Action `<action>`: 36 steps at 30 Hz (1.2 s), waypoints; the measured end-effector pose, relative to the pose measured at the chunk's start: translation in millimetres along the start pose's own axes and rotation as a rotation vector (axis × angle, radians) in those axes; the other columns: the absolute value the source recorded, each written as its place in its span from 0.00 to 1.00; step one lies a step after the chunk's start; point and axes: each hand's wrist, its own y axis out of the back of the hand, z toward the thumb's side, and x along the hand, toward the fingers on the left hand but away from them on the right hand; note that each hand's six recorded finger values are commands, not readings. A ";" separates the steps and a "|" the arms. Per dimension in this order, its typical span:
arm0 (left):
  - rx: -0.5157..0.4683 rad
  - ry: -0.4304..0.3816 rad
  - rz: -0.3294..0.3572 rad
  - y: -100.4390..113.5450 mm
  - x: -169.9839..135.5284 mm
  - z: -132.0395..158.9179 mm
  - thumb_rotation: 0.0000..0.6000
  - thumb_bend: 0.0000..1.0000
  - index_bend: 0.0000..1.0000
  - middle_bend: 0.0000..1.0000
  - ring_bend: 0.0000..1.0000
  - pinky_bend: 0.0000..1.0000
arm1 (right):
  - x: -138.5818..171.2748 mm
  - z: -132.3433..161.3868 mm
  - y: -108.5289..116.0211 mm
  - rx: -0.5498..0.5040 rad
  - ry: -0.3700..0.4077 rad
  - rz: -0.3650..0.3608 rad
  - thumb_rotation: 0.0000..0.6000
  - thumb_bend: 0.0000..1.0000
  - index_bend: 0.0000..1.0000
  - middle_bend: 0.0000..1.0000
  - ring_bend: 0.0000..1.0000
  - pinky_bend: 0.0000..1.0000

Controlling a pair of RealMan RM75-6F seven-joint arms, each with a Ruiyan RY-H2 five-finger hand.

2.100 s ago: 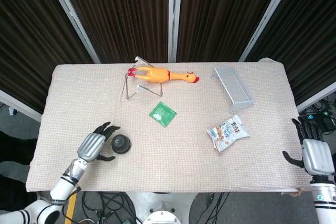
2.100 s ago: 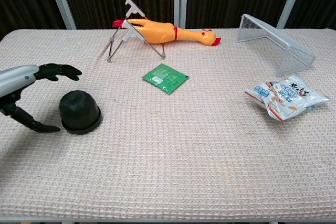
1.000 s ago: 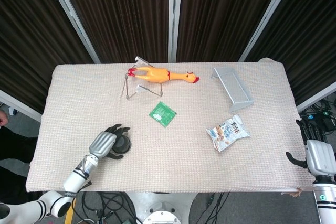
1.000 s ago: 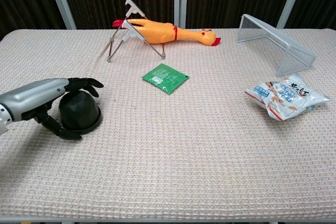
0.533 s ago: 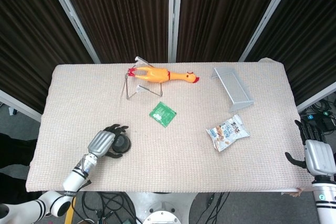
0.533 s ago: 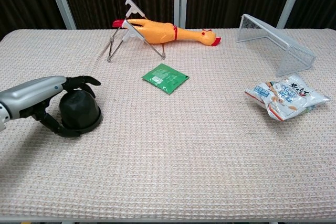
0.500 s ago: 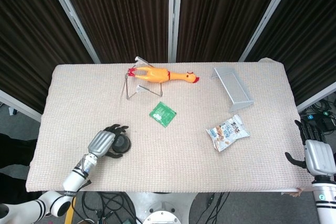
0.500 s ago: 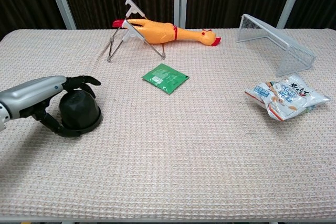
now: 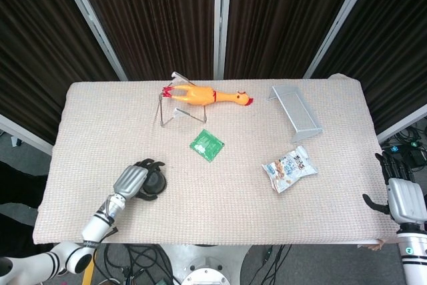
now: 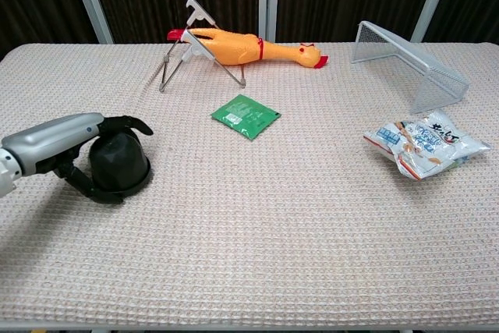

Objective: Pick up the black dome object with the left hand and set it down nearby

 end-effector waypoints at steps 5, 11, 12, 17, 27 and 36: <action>0.003 0.008 -0.005 -0.7 0.6 -1.2 1.00 0.10 0.20 0.32 0.18 0.29 | 0.3 0.0 -0.1 0.001 0.001 0.000 1.00 0.13 0.00 0.00 0.00 0.00; 0.009 0.011 -0.007 -1.0 0.0 -3.3 1.00 0.10 0.20 0.31 0.19 0.29 | 0.6 -0.7 -0.3 0.002 -0.002 0.002 1.00 0.13 0.00 0.00 0.00 0.00; 0.008 0.012 -0.007 -0.8 -0.2 -3.7 1.00 0.10 0.20 0.31 0.19 0.29 | 0.5 -0.8 -0.4 0.002 -0.002 0.003 1.00 0.13 0.00 0.00 0.00 0.00; 0.004 0.012 0.001 1.9 -0.2 -3.1 1.00 0.10 0.24 0.35 0.22 0.32 | 0.1 -1.0 -1.1 -0.001 -0.003 0.006 1.00 0.13 0.00 0.00 0.00 0.00; -0.043 -0.015 0.032 8.6 0.1 7.5 1.00 0.17 0.30 0.40 0.27 0.37 | -0.1 -2.2 -0.7 -0.001 -0.007 0.007 1.00 0.13 0.00 0.00 0.00 0.00; -0.054 -0.037 0.054 27.0 1.9 16.8 1.00 0.21 0.34 0.43 0.31 0.41 | -0.4 -3.9 -1.1 -0.009 -0.010 0.009 1.00 0.13 0.00 0.00 0.00 0.00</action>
